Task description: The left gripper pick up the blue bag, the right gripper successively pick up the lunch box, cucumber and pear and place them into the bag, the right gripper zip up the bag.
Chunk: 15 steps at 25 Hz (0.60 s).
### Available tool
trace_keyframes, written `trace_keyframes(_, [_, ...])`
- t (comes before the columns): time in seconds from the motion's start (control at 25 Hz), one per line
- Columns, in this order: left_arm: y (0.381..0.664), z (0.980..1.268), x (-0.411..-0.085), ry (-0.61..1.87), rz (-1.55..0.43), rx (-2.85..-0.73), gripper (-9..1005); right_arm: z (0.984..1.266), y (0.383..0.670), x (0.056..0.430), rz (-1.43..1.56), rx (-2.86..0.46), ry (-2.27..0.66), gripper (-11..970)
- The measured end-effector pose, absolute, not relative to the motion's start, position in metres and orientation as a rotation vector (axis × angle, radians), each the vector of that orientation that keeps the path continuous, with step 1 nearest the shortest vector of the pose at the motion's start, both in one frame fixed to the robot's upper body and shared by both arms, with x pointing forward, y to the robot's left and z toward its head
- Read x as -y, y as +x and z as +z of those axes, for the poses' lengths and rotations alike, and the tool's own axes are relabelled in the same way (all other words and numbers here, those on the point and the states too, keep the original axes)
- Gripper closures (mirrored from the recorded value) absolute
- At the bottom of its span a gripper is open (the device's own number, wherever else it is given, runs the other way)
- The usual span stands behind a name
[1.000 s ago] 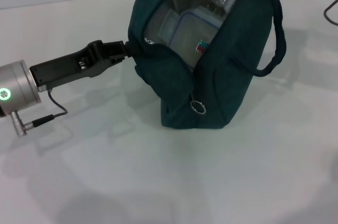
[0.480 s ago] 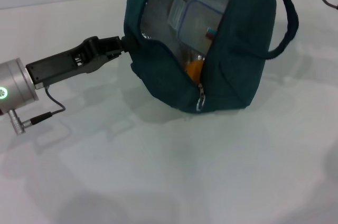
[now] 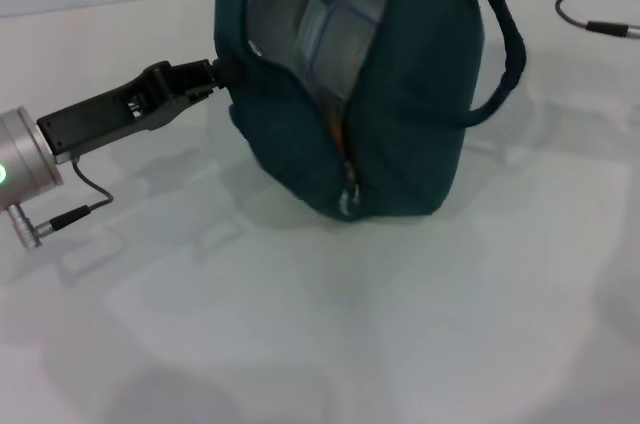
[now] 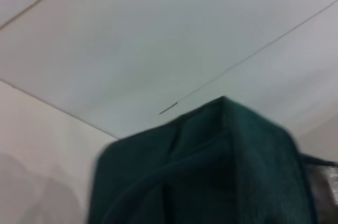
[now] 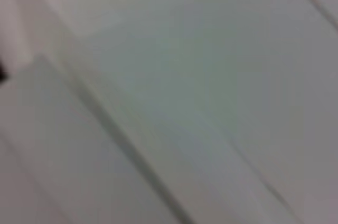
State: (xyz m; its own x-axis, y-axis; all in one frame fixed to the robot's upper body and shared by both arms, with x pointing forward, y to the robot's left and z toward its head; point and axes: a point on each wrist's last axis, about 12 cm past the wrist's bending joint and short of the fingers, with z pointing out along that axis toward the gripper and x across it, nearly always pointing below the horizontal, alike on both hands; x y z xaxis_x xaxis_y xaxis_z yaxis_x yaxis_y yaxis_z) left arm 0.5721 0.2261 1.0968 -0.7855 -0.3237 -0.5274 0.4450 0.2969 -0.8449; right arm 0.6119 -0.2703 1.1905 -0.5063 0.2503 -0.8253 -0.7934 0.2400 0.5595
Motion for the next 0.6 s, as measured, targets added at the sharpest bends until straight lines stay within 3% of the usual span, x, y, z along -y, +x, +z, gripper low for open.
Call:
trace_keyframes(0.16, [0.573,1.098,-0.227,0.112,-1.545,-1.925,884,1.195,0.608,0.265,1.485,-1.546,-0.539,944])
trace_keyframes(0.4, [0.573,1.099,-0.23,0.1,-1.543,-1.91,876,1.159,0.605,0.279,1.398,-1.704,-0.38,944])
trace_keyframes(0.6, [0.574,1.102,-0.231,0.108,-1.551,-1.908,869,1.15,0.598,0.286,1.386,-1.73,-0.345,945])
